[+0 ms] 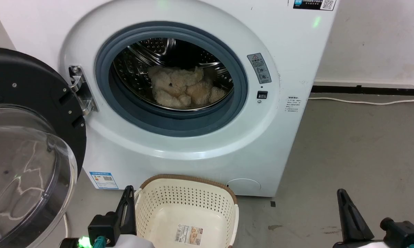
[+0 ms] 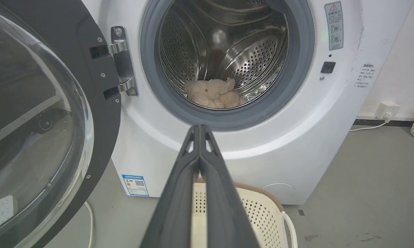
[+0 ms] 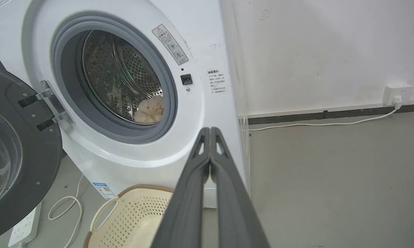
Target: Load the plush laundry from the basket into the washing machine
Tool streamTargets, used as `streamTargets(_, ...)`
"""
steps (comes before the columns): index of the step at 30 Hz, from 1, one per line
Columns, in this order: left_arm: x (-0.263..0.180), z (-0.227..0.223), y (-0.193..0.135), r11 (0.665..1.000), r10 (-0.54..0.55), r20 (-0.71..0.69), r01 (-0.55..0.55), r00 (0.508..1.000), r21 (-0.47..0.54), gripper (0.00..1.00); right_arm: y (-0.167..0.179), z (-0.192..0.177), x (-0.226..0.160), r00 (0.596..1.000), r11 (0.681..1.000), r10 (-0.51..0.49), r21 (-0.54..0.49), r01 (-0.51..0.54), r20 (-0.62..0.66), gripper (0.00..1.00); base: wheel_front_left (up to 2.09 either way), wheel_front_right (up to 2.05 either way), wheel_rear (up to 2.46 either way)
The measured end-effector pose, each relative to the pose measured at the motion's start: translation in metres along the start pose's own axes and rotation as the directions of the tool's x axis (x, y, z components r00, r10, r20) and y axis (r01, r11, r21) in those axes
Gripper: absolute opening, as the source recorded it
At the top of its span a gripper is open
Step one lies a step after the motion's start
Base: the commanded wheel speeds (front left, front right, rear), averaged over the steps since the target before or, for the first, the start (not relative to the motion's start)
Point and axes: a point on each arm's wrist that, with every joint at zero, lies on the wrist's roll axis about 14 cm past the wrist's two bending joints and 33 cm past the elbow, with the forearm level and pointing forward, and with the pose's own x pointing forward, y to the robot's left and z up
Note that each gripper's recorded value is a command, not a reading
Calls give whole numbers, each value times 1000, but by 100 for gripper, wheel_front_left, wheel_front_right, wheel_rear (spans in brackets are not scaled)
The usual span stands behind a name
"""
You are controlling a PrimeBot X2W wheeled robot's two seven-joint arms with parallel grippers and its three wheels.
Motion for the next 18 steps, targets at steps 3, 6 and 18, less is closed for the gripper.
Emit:
streamTargets(3,0,1,1,1000,3,2,-3,1000,0,0,1,0,0,1000,1000,3,-7,-3,-5,0,0,0,0)
streamTargets(6,1,1,1,1000,0,-1,0,1000,3,0,1,-1,1,1000,1000,5,-15,-5,-9,0,0,0,0)
streamTargets(18,2,2,2,1000,-2,-12,2,1000,6,0,3,-1,4,1000,999,15,-42,-16,-28,0,0,0,0)
